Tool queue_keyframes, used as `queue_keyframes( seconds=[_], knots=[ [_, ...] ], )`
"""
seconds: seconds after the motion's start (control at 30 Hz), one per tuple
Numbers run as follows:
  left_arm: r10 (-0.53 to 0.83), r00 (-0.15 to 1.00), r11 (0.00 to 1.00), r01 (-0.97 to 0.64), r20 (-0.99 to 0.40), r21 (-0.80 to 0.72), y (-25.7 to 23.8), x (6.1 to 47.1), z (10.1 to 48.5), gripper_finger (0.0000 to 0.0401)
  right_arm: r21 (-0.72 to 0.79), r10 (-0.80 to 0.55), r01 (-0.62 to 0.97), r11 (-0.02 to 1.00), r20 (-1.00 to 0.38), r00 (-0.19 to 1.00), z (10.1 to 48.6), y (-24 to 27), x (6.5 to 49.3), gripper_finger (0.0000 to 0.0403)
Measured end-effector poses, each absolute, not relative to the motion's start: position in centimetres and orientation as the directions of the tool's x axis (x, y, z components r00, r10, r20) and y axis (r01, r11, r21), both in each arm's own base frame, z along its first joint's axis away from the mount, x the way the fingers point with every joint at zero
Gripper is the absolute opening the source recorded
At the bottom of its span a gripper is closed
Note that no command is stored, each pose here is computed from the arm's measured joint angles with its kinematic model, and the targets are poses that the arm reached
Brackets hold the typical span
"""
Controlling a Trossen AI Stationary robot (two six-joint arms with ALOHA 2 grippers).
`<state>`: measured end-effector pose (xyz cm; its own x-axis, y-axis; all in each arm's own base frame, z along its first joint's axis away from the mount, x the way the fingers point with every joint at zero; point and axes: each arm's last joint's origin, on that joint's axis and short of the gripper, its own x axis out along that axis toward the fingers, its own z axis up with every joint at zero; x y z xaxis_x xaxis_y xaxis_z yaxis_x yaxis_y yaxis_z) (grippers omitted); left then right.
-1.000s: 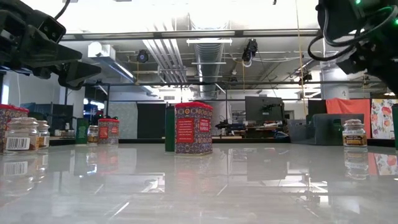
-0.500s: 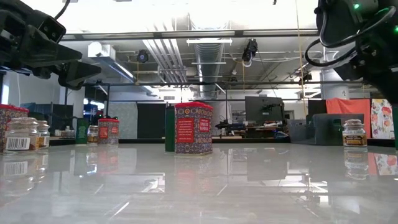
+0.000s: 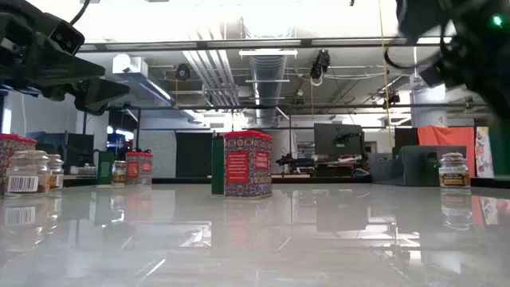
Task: Sort spices by type
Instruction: Put the green seasoning can into the black bin
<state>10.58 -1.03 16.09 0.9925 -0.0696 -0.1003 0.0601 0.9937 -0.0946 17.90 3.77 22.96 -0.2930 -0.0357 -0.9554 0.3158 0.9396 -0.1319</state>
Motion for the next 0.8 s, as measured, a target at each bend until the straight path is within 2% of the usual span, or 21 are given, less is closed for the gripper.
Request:
queue_keyframes(
  seconds=[0.1, 0.27, 0.4, 0.47, 0.57, 0.67, 0.8],
  knots=[
    [-0.069, 0.993, 0.994, 0.06, -0.1, -0.095, -1.0, 10.6, 16.1, 0.0259, -0.174, -0.072, 0.36, 0.917, -0.957, -0.28, 25.5, 3.1, 18.3, 0.0124],
    [-0.07, 0.992, 0.994, 0.06, -0.101, -0.095, -1.0, 10.6, 16.1, 0.0259, -0.166, -0.122, 0.459, 0.873, -0.985, -0.123, 28.9, 1.6, 19.2, 0.0153],
    [-0.07, 0.992, 0.994, 0.06, -0.101, -0.095, -1.0, 10.6, 16.1, 0.0259, -0.223, -0.213, 0.553, 0.803, -0.974, -0.083, 30.2, -0.7, 19.6, 0.0147],
    [-0.069, 0.992, 0.994, 0.06, -0.101, -0.095, -1.0, 10.6, 16.1, 0.0259, -0.268, -0.271, 0.628, 0.73, -0.958, -0.093, 30.5, -2.3, 19.4, 0.0137],
    [-0.07, 0.992, 0.994, 0.06, -0.101, -0.095, -1.0, 10.6, 16.1, 0.0259, -0.335, -0.351, 0.76, 0.557, -0.924, -0.15, 30.6, -5.4, 18.8, 0.0127],
    [-0.07, 0.992, 0.994, 0.06, -0.101, -0.095, -1.0, 10.6, 16.1, 0.0259, -0.339, -0.338, 0.85, 0.403, -0.918, -0.207, 30.8, -8.4, 17.6, 0.0128],
    [-0.069, 0.992, 0.994, 0.06, -0.101, -0.095, -1.0, 10.6, 16.1, 0.0259, -0.35, -0.314, 0.905, 0.244, -0.911, -0.267, 30.9, -11.5, 15.6, 0.0138]
  ],
)
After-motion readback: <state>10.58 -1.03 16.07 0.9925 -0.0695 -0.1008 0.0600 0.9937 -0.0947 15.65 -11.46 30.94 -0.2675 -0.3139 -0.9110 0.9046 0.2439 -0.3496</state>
